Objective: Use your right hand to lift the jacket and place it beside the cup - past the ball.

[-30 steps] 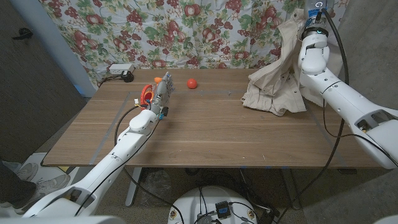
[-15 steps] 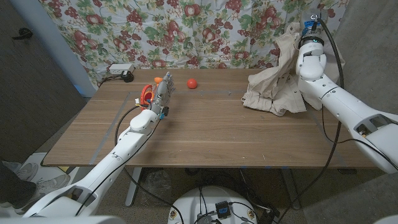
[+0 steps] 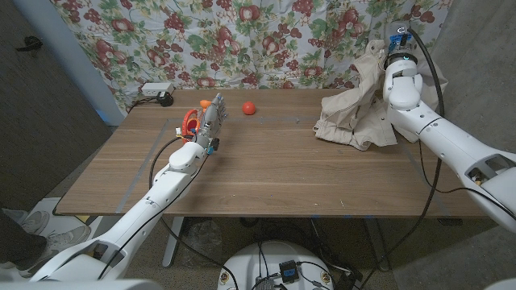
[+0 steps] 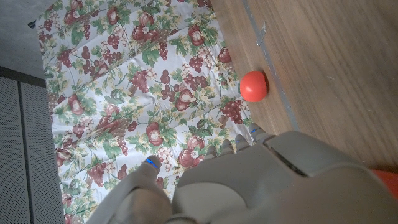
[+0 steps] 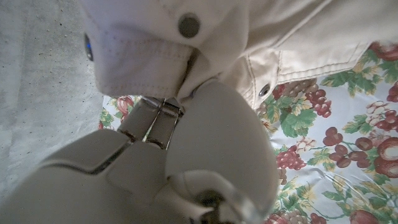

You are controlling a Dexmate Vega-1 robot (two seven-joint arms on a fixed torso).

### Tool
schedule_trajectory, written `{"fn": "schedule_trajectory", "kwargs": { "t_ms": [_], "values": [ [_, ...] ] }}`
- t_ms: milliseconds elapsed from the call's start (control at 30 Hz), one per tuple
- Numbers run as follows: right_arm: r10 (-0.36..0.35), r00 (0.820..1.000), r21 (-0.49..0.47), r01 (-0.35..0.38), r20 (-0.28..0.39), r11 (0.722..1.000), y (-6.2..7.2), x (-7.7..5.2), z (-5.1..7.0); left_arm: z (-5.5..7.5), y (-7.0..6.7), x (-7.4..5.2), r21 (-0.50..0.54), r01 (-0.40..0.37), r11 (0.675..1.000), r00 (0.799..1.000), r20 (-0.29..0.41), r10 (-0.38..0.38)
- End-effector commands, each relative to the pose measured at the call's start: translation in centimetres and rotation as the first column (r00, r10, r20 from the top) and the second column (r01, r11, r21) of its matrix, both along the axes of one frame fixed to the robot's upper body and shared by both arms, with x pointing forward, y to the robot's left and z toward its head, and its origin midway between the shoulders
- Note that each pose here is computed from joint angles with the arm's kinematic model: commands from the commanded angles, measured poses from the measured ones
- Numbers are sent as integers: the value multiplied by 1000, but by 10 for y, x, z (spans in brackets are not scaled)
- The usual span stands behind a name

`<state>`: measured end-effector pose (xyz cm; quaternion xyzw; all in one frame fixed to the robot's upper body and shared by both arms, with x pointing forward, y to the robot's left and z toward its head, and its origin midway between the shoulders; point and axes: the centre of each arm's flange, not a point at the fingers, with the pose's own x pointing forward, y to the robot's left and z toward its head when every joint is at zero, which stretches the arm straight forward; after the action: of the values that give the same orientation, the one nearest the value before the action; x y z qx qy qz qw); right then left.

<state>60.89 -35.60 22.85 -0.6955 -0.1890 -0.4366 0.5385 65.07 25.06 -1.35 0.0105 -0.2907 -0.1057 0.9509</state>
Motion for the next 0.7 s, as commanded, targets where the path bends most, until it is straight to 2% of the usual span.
{"fn": "schedule_trajectory", "kwargs": {
  "t_ms": [33, 333, 700],
  "values": [
    [22, 993, -33, -26, -113, 999, 21, -5, -11, -1, 0, -3, 1, 6, 1000, 1000, 4, -6],
    [38, 989, -47, -46, -144, 998, 30, -5, -20, -5, 5, -8, -2, -3, 1000, 1000, 3, 3],
    [44, 979, -36, -52, -197, 998, 33, -9, -22, -8, 8, -15, 0, -2, 1000, 1000, 7, 2]
  ]
}}
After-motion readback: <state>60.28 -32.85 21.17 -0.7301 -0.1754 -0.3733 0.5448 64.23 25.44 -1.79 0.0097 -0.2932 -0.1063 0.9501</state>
